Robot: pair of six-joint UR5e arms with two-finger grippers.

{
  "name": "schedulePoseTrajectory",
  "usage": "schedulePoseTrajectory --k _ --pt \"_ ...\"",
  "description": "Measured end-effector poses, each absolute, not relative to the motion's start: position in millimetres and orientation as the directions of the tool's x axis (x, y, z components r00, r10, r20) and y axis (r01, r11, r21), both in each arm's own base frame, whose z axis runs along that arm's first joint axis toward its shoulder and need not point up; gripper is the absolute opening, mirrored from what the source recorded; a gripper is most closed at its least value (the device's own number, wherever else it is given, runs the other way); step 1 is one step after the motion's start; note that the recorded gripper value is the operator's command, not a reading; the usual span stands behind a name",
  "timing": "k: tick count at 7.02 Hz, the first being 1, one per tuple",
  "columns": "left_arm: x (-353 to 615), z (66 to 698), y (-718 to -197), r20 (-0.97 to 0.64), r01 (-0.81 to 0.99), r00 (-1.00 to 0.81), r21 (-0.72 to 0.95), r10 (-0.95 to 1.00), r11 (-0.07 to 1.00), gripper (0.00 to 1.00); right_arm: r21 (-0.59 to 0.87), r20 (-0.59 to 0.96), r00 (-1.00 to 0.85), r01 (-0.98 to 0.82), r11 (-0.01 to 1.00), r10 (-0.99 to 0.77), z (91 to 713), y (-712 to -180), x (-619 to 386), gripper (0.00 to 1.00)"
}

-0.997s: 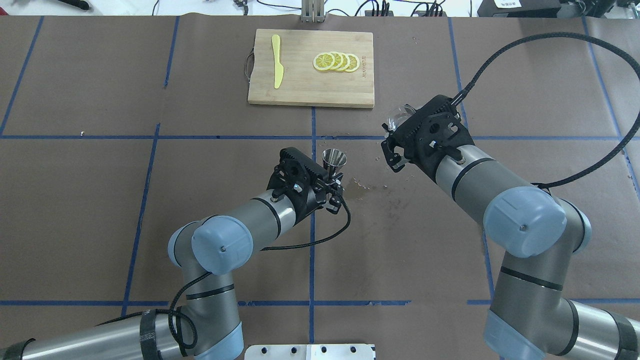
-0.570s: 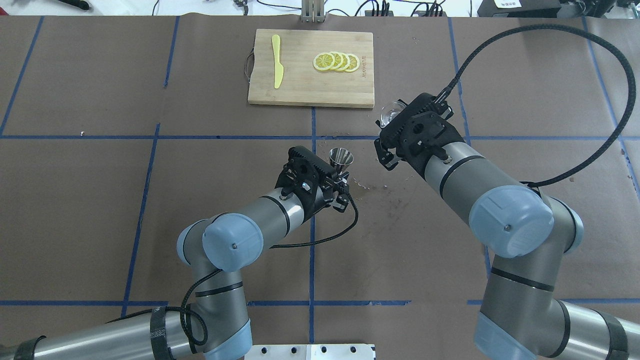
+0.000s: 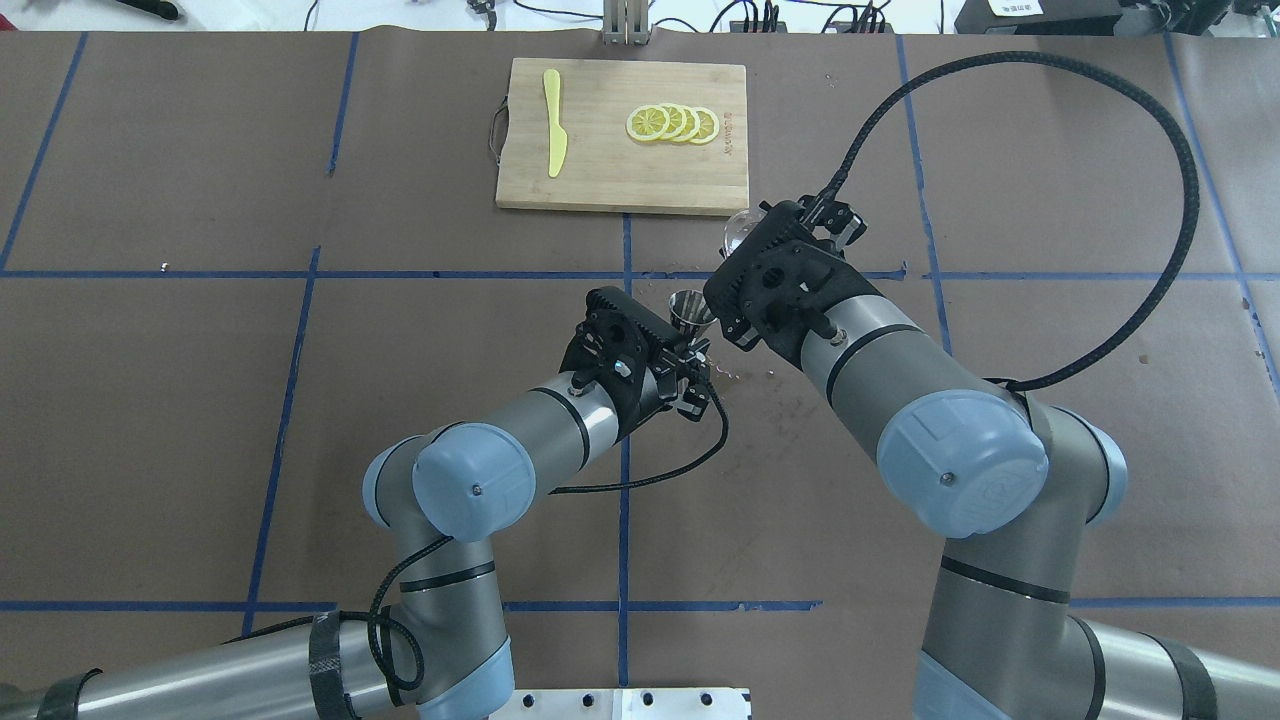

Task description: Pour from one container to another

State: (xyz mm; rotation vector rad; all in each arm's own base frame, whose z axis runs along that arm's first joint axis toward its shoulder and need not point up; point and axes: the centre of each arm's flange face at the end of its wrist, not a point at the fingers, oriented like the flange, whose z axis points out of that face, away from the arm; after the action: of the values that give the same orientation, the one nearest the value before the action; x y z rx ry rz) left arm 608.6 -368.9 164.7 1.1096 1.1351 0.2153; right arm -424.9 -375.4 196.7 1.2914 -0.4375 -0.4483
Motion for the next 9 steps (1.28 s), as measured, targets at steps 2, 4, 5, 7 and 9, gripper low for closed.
schedulePoseTrajectory --k 2,4,5,7,9 --pt "607.9 163.7 -369.4 -0.613 0.376 0.462 0.79 0.641 0.485 0.0 0.975 0.011 0.838 0.114 0.193 -0.546 197.1 -368.8 -431.1 0.0" --pt "606.3 162.9 -370.4 -0.615 0.383 0.458 0.788 0.641 0.483 0.0 0.973 -0.051 0.834 0.165 0.16 -0.549 197.2 -364.1 -434.8 0.0" --pt "605.6 162.8 -371.4 -0.616 0.384 0.458 0.788 0.641 0.482 0.0 0.972 -0.075 0.832 0.184 0.146 -0.549 197.1 -362.1 -436.2 0.0" --pt "604.8 162.6 -372.4 -0.616 0.386 0.458 0.787 0.641 0.481 0.0 0.967 -0.137 0.83 0.232 0.11 -0.541 196.0 -357.9 -439.1 0.0" --pt "604.2 162.6 -373.3 -0.616 0.387 0.458 0.787 0.64 0.48 0.0 0.951 -0.207 0.826 0.295 0.09 -0.524 189.6 -351.9 -447.1 0.0"
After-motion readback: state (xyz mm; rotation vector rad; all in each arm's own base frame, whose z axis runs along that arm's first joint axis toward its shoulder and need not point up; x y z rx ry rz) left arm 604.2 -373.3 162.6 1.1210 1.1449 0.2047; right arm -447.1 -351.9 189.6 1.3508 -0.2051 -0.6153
